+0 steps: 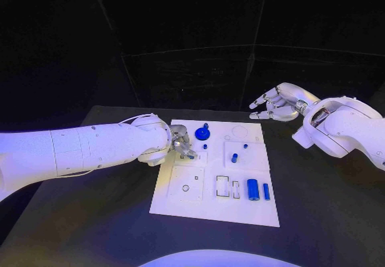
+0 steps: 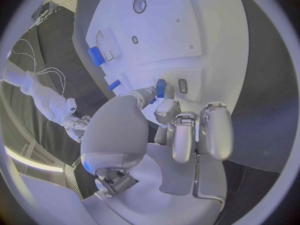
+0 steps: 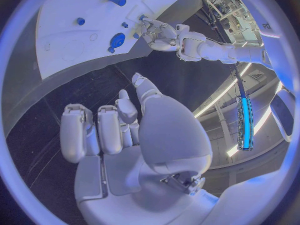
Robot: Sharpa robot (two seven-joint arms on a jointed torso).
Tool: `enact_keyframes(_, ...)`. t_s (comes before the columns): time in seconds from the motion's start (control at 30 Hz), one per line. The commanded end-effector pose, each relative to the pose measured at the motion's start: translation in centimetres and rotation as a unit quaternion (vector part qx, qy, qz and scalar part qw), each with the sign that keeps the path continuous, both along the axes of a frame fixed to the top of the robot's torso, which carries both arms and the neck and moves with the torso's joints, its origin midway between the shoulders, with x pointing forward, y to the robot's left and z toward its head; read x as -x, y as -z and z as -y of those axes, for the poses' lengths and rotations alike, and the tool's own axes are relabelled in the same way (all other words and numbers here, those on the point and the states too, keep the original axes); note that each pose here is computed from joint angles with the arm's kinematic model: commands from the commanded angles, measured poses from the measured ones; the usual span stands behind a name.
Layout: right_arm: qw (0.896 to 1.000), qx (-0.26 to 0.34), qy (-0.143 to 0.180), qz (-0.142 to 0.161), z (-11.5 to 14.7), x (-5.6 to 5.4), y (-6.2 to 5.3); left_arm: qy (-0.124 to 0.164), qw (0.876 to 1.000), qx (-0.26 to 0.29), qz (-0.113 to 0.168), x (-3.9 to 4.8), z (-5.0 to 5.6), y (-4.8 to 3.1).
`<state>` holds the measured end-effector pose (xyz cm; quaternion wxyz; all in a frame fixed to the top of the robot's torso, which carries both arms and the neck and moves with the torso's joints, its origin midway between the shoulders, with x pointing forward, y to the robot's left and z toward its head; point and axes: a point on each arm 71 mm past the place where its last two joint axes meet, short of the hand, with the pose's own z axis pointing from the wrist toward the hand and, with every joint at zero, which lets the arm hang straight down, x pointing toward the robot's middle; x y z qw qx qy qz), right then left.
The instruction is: Assemble the parts on the task board
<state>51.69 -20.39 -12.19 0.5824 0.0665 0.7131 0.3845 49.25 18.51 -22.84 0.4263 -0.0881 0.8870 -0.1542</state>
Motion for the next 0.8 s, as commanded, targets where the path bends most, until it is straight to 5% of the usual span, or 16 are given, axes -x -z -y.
enact_keyframes(0.03,1.0,-0.002,-0.002,0.008,-0.08,-0.02,-0.24,0.013,1.0,-0.013,-0.014,0.14,0.13,0.19)
enact_keyframes(0.8,1.0,-0.003,-0.003,0.004,-0.13,-0.02,-0.19,0.025,0.999,-0.021,-0.026,0.03,0.57,0.37)
